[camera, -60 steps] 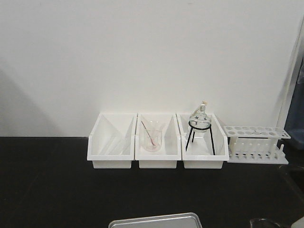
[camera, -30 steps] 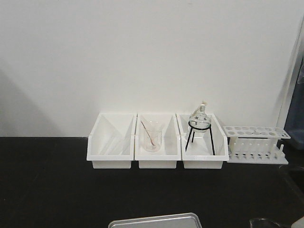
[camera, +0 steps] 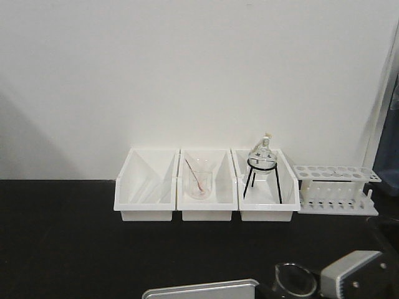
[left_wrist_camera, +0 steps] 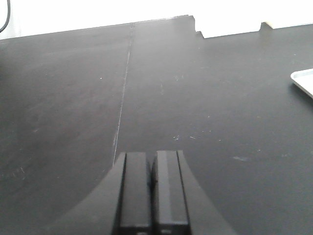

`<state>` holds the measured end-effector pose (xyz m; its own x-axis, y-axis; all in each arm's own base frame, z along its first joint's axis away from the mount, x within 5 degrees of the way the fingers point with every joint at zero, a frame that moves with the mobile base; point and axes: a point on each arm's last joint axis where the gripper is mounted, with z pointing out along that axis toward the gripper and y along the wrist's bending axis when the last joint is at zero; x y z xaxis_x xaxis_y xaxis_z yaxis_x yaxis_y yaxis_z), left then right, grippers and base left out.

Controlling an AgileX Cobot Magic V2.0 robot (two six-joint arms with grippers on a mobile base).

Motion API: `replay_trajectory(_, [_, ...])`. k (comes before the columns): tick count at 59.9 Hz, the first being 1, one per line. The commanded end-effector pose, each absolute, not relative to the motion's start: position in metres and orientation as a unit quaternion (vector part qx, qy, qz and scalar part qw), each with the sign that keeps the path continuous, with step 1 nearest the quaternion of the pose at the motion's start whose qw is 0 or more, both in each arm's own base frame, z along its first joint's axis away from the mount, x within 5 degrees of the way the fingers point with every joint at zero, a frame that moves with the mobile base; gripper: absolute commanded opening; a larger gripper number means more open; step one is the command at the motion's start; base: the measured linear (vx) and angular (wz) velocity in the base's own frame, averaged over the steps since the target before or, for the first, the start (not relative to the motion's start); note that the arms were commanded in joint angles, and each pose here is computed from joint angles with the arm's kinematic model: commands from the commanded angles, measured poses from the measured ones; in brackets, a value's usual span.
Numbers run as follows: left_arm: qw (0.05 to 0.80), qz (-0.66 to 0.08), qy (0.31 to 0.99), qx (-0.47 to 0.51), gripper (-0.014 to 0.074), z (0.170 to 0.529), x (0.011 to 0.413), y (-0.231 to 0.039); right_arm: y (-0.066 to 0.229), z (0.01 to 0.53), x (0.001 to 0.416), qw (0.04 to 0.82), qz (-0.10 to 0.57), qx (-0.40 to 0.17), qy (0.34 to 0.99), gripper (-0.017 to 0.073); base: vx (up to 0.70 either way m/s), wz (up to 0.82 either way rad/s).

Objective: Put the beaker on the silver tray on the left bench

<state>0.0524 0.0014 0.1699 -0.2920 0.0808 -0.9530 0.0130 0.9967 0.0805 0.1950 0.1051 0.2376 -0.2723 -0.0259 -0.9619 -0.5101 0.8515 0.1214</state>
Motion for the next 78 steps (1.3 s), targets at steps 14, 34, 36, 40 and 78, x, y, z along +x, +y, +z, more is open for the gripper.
replay_trajectory(14, [0.62,0.025,0.784,0.031,0.0001,0.17,0.054,0.001,0.129,0.182,0.266,0.63,0.236,-0.198,0.712,-0.0011,0.0,0.0])
replay_trajectory(34, [0.62,0.025,0.784,0.031,0.0001,0.17,0.054,0.001,0.146,0.13,0.308,0.582,0.21,-0.221,0.754,-0.0011,0.0,0.0])
replay_trajectory(36, [0.62,0.025,0.784,0.031,0.0001,0.17,0.054,0.001,0.146,0.126,0.309,0.579,0.209,-0.221,0.756,-0.001,0.0,0.0])
replay_trajectory(40, [0.62,0.025,0.784,0.031,0.0001,0.17,0.054,0.001,0.147,0.119,0.311,0.574,0.209,-0.22,0.761,-0.0008,0.0,0.0])
replay_trajectory(78, [0.62,0.025,0.784,0.031,0.0001,0.17,0.054,0.001,0.147,0.111,0.311,0.57,0.192,-0.242,0.762,0.0375,0.0,0.0])
